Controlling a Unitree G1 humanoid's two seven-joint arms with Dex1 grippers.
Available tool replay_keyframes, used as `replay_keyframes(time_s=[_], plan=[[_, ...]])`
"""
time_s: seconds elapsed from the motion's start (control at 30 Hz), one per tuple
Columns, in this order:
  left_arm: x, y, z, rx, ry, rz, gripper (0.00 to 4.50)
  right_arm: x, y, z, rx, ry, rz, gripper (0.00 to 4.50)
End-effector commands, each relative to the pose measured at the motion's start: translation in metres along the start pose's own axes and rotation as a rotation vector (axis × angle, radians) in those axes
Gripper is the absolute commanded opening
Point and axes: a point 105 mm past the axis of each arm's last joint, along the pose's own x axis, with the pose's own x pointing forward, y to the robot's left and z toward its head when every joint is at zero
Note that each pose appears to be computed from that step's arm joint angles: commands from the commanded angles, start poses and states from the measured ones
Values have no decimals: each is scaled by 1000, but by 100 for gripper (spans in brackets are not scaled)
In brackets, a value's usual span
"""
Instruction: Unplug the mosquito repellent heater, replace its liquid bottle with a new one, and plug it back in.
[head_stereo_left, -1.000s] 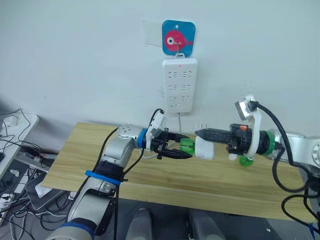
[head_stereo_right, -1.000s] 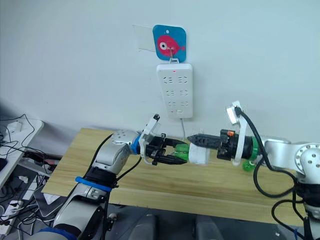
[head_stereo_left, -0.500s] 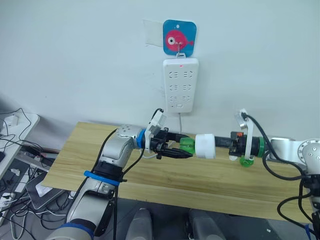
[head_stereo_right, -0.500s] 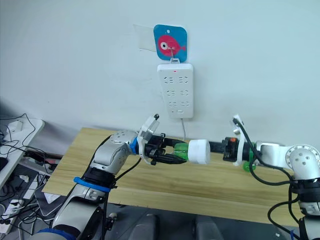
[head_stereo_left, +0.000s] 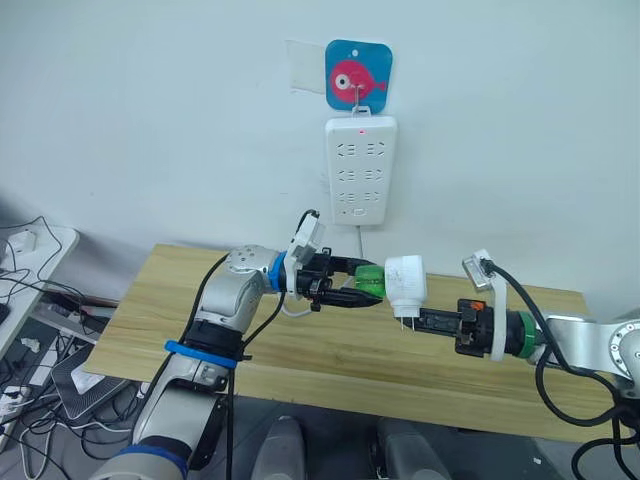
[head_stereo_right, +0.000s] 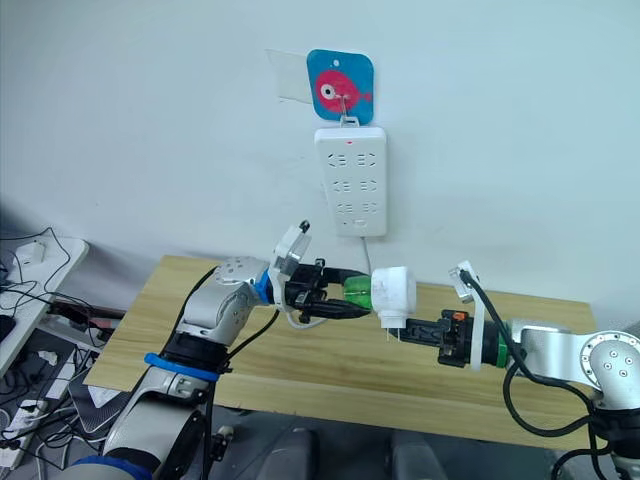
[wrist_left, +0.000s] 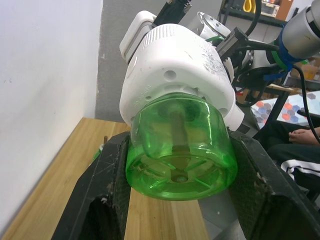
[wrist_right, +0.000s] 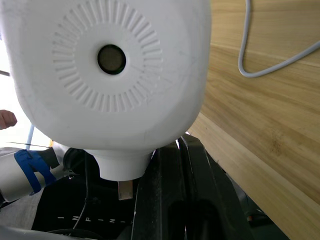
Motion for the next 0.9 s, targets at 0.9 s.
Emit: replay_keyframes(time_s=[0.9], plan=[[1, -6, -7, -83, 38, -32, 226, -20, -6, -9, -516, 135, -165, 6]])
